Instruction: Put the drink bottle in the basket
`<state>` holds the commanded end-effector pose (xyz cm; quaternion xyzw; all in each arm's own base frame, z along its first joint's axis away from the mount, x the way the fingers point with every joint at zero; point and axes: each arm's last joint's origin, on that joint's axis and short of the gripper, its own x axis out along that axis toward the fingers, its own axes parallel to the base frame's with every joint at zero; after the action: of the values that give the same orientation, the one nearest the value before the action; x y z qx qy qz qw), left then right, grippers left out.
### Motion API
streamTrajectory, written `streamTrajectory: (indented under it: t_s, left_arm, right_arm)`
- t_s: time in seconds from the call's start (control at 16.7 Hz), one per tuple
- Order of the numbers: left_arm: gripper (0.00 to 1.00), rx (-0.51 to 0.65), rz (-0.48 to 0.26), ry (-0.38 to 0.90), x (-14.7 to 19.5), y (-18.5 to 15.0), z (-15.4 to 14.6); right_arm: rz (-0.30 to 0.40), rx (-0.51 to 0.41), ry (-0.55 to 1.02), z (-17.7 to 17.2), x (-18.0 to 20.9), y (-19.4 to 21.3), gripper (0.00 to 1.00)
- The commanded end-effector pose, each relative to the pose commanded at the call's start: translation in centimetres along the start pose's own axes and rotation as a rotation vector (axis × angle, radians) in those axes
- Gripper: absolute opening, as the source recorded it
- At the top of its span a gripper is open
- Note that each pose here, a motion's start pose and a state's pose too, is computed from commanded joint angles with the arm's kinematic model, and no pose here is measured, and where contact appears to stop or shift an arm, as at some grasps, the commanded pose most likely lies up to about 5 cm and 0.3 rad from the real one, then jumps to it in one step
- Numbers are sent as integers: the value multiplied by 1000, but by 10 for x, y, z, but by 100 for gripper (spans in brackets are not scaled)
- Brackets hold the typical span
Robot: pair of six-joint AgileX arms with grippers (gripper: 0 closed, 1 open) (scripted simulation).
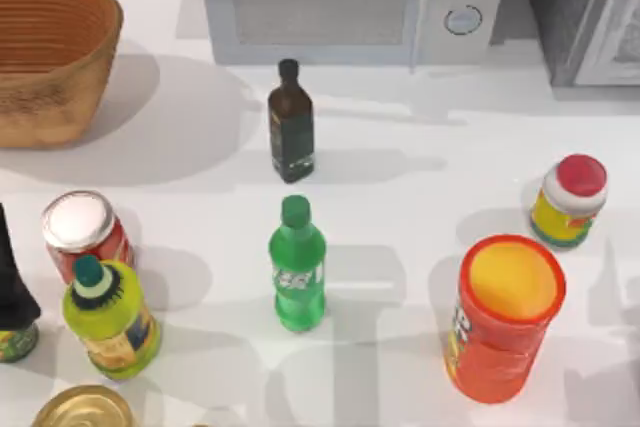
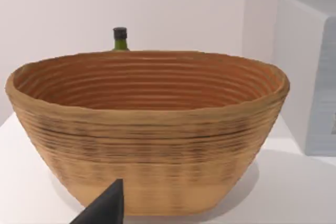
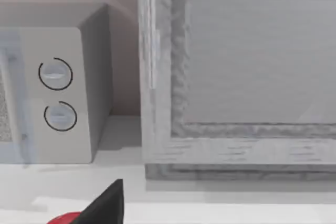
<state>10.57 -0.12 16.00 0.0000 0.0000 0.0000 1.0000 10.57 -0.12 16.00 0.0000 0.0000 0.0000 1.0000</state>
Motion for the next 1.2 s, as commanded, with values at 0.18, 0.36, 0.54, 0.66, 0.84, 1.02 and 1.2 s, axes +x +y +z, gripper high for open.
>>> streamTrajectory:
  t_s: [0.18, 0.36, 0.54, 0.66, 0.84, 1.02, 1.2]
  left_arm:
    - [100, 4, -7, -5, 0, 0, 2]
    - [100, 32, -53, -34, 4, -2, 15]
    - [100, 65, -124, -67, 16, -7, 33]
    - [100, 81, -186, -72, 29, -14, 41]
    - [100, 97, -314, -54, 52, -33, 42]
    - [100, 105, -479, -7, 70, -62, 27]
    - [100, 108, -653, 63, 72, -95, 1]
  right_arm:
    - [0, 0, 0, 0, 0, 0, 100]
    - [0, 0, 0, 0, 0, 0, 100]
    - [0, 0, 0, 0, 0, 0, 100]
    - [0, 0, 0, 0, 0, 0, 100]
    - [0, 0, 0, 0, 0, 0, 100]
    - [0, 0, 0, 0, 0, 0, 100]
    - [0, 0, 0, 0, 0, 0, 100]
